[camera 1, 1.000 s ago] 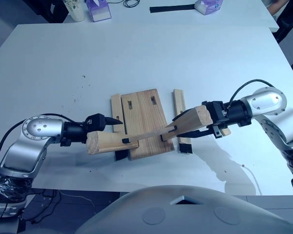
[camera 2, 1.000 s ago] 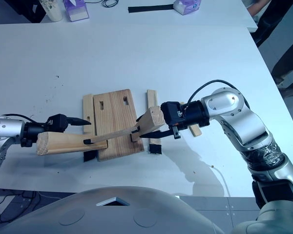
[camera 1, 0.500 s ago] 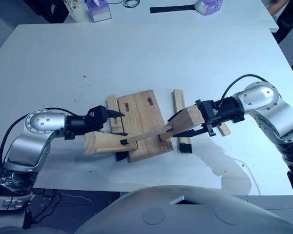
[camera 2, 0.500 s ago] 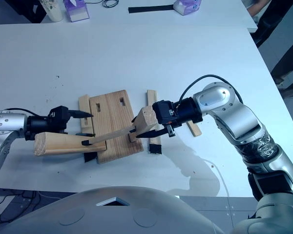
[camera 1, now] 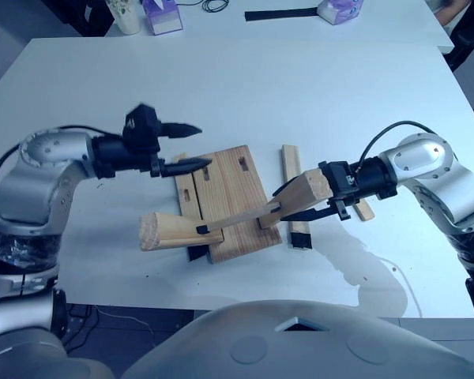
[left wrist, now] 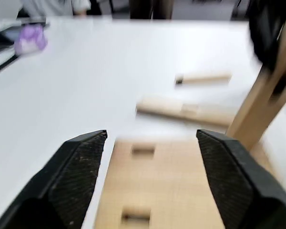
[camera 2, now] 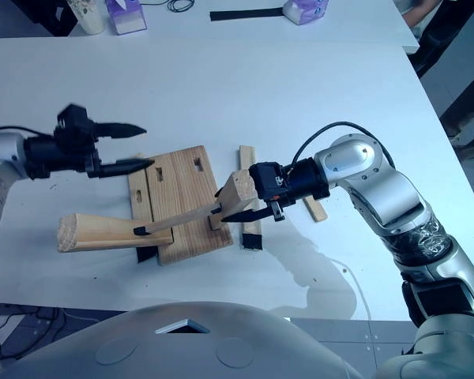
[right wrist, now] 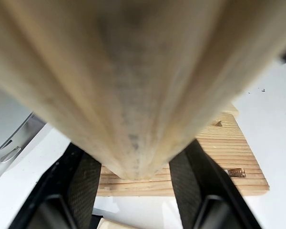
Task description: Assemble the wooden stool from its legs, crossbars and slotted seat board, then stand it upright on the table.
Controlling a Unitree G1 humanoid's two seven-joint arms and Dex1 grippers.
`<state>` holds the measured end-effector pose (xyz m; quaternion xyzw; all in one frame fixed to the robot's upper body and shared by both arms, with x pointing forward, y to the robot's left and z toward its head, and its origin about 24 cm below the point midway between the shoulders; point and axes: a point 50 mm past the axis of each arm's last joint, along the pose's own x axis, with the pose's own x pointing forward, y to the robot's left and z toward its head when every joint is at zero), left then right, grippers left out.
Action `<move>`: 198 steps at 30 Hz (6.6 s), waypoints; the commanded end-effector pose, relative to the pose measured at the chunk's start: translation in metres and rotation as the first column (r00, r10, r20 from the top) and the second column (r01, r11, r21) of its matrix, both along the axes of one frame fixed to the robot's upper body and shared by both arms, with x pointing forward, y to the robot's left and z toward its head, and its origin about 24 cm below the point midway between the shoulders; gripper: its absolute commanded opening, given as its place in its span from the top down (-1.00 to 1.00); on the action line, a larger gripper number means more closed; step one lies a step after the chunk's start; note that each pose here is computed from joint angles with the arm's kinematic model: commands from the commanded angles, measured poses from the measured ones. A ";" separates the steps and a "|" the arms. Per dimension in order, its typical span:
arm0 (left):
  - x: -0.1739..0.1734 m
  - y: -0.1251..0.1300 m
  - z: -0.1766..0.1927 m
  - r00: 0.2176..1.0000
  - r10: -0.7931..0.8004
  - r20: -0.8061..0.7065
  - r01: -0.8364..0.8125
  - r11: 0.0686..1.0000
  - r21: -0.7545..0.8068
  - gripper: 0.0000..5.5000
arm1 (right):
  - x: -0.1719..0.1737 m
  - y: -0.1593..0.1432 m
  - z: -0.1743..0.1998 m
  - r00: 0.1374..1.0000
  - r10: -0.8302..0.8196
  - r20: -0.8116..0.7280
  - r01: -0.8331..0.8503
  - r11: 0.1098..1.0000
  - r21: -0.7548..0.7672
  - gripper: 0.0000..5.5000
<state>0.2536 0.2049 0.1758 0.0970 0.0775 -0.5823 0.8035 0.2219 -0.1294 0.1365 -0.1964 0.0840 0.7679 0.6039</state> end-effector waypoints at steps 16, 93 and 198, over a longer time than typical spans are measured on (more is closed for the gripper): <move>-0.029 -0.052 0.010 0.852 -0.499 -0.161 0.510 0.860 0.035 0.13 | -0.008 -0.004 -0.038 0.990 -0.060 -0.128 0.038 0.985 -0.167 0.27; -0.058 -0.032 -0.024 0.920 -0.364 -0.147 0.381 0.918 0.109 0.13 | -0.013 0.033 -0.040 0.974 0.080 -0.211 -0.124 0.970 -0.208 0.27; -0.090 0.007 -0.049 0.366 0.907 0.208 -0.878 0.410 -0.246 -0.59 | -0.058 -0.030 -0.008 -0.223 -0.953 -0.206 0.899 -0.283 0.336 -0.63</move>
